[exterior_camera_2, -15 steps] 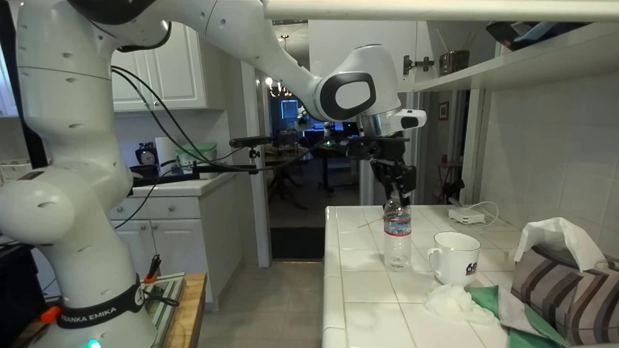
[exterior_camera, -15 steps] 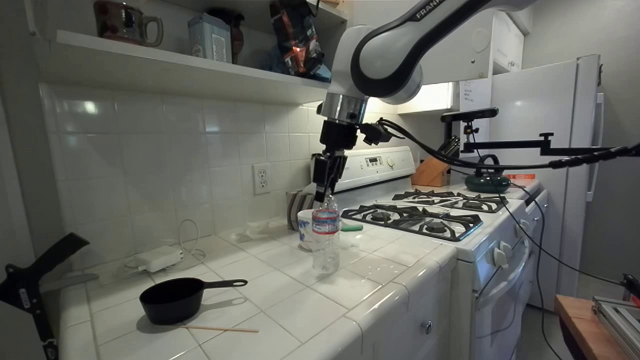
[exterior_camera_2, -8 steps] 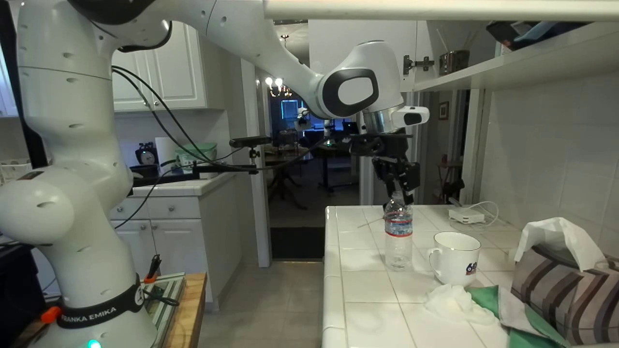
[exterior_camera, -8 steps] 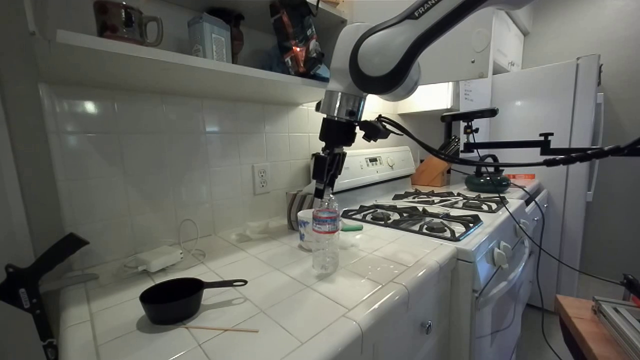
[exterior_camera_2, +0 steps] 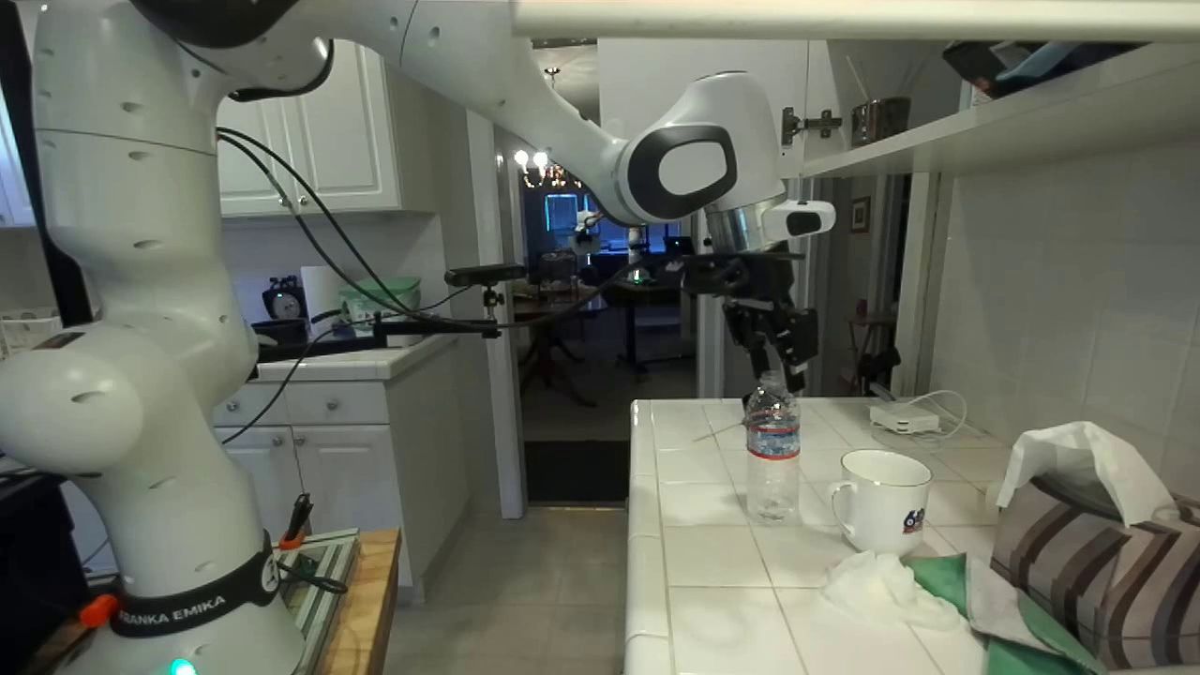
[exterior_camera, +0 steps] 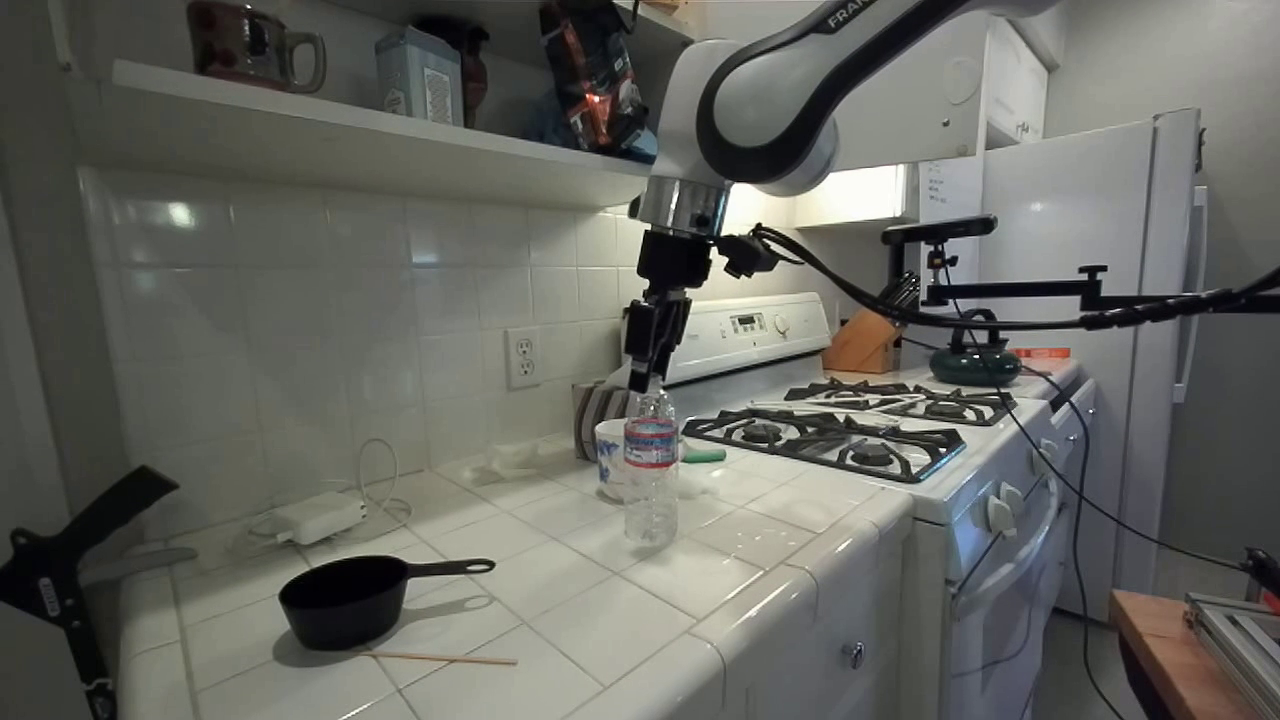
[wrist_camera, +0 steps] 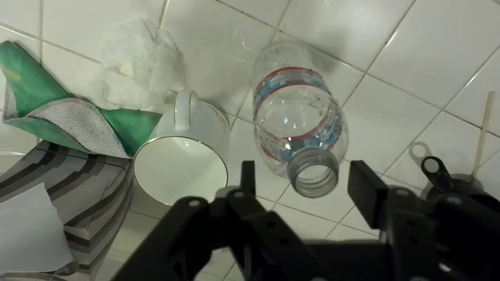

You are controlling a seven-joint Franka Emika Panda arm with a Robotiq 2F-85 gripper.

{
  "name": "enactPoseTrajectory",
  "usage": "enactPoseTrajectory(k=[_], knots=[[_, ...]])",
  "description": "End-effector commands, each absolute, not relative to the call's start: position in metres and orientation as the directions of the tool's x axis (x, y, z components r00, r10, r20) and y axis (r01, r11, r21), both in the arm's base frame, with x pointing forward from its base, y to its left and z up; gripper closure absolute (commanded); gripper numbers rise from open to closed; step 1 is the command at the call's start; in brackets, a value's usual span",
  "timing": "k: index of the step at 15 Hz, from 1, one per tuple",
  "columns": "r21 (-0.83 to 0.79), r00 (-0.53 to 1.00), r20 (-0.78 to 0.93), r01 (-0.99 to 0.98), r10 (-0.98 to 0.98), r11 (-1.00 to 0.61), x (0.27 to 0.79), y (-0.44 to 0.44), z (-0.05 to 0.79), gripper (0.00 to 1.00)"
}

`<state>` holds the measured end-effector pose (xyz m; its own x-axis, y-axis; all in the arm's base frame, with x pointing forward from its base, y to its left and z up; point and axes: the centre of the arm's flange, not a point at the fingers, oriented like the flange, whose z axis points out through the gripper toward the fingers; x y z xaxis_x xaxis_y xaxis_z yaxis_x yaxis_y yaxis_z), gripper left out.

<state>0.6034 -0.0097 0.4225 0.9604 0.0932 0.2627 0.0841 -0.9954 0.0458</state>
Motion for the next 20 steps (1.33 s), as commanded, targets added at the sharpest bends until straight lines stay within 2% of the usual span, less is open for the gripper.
enactPoseTrajectory(k=[1,5,9,13,20], knots=[[0.067,0.963,0.240,0.112,0.125,-0.991,0.607,-0.009,0.428,0.66],[0.077,0.966,0.219,0.126,0.140,-0.989,0.605,-0.008,0.432,0.94],[0.096,0.965,0.198,0.154,0.170,-0.983,0.602,-0.006,0.440,0.92],[0.067,0.922,0.263,0.277,0.285,-0.958,0.598,0.015,0.471,0.92],[0.070,0.764,0.370,0.544,0.528,-0.836,0.617,0.117,0.515,0.92]])
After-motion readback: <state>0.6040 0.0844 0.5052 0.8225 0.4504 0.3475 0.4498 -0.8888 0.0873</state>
